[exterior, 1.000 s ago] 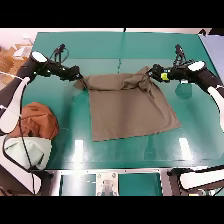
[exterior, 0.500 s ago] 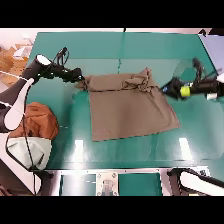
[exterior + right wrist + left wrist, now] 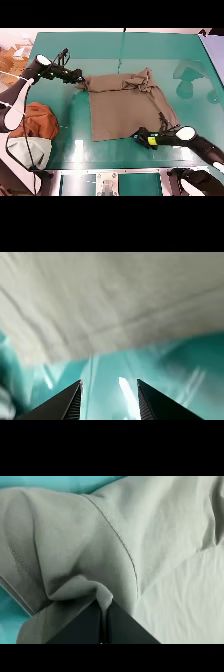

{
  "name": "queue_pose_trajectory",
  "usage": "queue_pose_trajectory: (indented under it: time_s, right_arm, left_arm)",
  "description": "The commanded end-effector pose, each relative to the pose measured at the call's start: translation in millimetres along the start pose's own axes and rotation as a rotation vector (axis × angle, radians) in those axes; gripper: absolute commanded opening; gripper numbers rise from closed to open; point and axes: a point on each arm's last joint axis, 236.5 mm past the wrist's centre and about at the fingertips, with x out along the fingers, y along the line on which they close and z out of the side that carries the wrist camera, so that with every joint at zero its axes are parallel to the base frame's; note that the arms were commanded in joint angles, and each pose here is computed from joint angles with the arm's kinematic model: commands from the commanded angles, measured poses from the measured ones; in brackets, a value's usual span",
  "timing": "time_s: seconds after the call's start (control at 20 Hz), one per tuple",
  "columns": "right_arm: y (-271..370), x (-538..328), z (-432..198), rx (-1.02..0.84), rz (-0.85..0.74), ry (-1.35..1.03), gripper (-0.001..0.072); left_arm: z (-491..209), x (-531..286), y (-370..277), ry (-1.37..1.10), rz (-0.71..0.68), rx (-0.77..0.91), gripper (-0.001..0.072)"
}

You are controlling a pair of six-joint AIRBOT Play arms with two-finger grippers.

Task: Fold the shirts.

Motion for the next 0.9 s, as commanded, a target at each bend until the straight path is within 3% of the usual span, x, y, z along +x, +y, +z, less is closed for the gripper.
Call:
queue_pose_trajectory:
  time_s: [0.0,0.15,0.2,0.25,0.3,0.5,0.7,0.85]
  right_arm:
    - [11,23,20,0.033,0.025,-0.147,0.0409]
    - [15,32,47,0.035,0.001,-0.213,0.0405]
    - [14,35,58,0.016,-0.013,-0.233,0.0347]
    - [14,35,67,-0.007,-0.023,-0.244,0.0139]
    - [17,32,78,-0.044,-0.024,-0.255,0.002]
    - [16,-20,139,-0.1,-0.05,-0.28,0.0018]
    - [2,-120,224,-0.116,-0.113,-0.422,0.0018]
    - [3,-153,249,-0.178,-0.144,-0.453,0.0018]
  left_arm:
    - [-3,0,-1,0.013,-0.005,0.001,0.0024]
    - [-4,-1,-3,0.023,-0.008,0.008,0.0024]
    - [-2,-4,-5,0.025,-0.009,0.018,0.0024]
    - [1,-10,-7,0.024,-0.012,0.031,0.0024]
    - [7,-19,-6,0.022,-0.009,0.05,0.0024]
    - [1,-72,14,0.114,0.025,0.046,0.0023]
    - [-67,-85,15,0.358,-0.038,-0.031,0.0022]
    - [-126,-68,0,0.474,-0.063,-0.083,0.0022]
